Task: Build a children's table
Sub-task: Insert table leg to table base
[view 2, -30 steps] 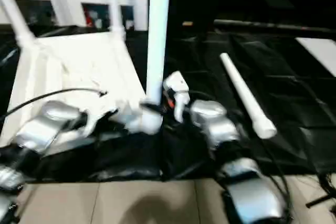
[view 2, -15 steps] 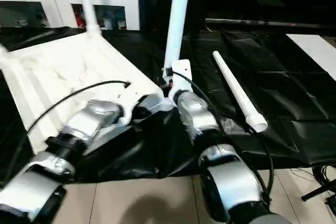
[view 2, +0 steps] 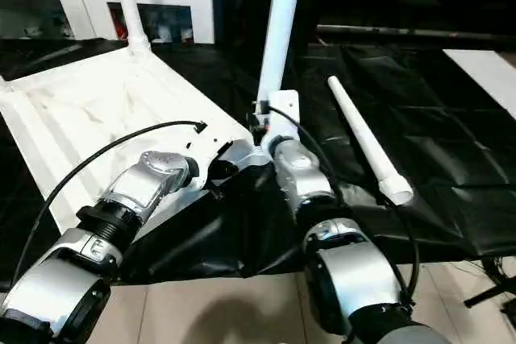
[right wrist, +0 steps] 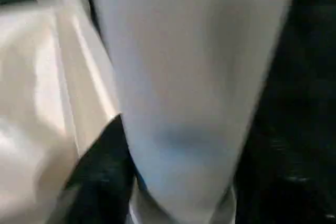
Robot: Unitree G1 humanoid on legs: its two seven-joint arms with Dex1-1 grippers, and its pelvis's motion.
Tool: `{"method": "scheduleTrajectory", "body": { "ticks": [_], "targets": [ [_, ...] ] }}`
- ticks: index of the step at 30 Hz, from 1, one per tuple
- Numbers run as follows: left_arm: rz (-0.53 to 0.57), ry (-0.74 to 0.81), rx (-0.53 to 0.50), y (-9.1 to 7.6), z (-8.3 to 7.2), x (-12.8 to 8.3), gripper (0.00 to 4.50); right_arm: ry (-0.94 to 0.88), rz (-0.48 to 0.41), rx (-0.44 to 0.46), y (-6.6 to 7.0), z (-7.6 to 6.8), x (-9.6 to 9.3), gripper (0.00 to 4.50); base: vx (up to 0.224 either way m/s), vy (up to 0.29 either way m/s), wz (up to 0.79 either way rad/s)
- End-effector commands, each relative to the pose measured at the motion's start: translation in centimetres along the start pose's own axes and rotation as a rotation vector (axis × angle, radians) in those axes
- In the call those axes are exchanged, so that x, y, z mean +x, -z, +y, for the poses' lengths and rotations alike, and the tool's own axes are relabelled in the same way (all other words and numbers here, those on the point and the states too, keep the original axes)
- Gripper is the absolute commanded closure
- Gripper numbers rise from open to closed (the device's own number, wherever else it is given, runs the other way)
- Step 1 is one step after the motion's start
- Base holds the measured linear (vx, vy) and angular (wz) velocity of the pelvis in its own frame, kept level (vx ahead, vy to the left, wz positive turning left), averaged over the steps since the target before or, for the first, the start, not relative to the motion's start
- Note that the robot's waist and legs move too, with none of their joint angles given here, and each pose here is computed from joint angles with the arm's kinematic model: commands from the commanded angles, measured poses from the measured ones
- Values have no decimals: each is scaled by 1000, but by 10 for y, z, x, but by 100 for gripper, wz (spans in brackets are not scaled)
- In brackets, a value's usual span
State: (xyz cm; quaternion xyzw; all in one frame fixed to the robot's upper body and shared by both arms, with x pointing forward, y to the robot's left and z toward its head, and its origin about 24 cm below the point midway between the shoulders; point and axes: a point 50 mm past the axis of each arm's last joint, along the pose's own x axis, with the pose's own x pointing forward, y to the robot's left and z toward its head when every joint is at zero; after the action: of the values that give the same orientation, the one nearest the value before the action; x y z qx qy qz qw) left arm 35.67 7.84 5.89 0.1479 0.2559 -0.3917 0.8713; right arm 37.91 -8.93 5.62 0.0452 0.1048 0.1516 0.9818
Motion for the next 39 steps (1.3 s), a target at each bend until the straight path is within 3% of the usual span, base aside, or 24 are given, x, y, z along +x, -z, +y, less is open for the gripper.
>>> {"method": "scheduleTrajectory", "body": {
  "ticks": [1, 5, 9, 13, 17, 22, 30, 39],
  "targets": [
    [-39, -5, 20, -9, 7, -5, 450, -13, 31, 4, 9, -7, -4, 143, 0, 0, 0],
    [-57, 34, 58, -5, 10, -11, 450, -191, -55, -52, -4, -16, -11, 120, 0, 0, 0],
    [-60, 60, 61, -3, 12, -15, 450, -262, -58, -76, -5, -23, -18, 91, 0, 0, 0],
    [-63, 118, 99, 4, 16, -25, 450, -377, -39, -143, -5, -39, -36, 57, 0, 0, 0],
    [-103, 100, 85, 6, 22, -30, 450, -445, -26, -160, -7, -47, -52, 57, 0, 0, 0],
    [-140, -7, 44, 4, 29, -31, 450, -387, -37, -114, -1, -47, -66, 57, 0, 0, 0],
    [-208, -55, 47, -2, 34, -35, 450, -207, -42, -45, 8, -51, -76, 57, 0, 0, 0],
    [-202, -25, 32, 1, 31, -35, 450, -140, -25, -66, 6, -50, -77, 57, 1, 3, 14]
  ]
}}
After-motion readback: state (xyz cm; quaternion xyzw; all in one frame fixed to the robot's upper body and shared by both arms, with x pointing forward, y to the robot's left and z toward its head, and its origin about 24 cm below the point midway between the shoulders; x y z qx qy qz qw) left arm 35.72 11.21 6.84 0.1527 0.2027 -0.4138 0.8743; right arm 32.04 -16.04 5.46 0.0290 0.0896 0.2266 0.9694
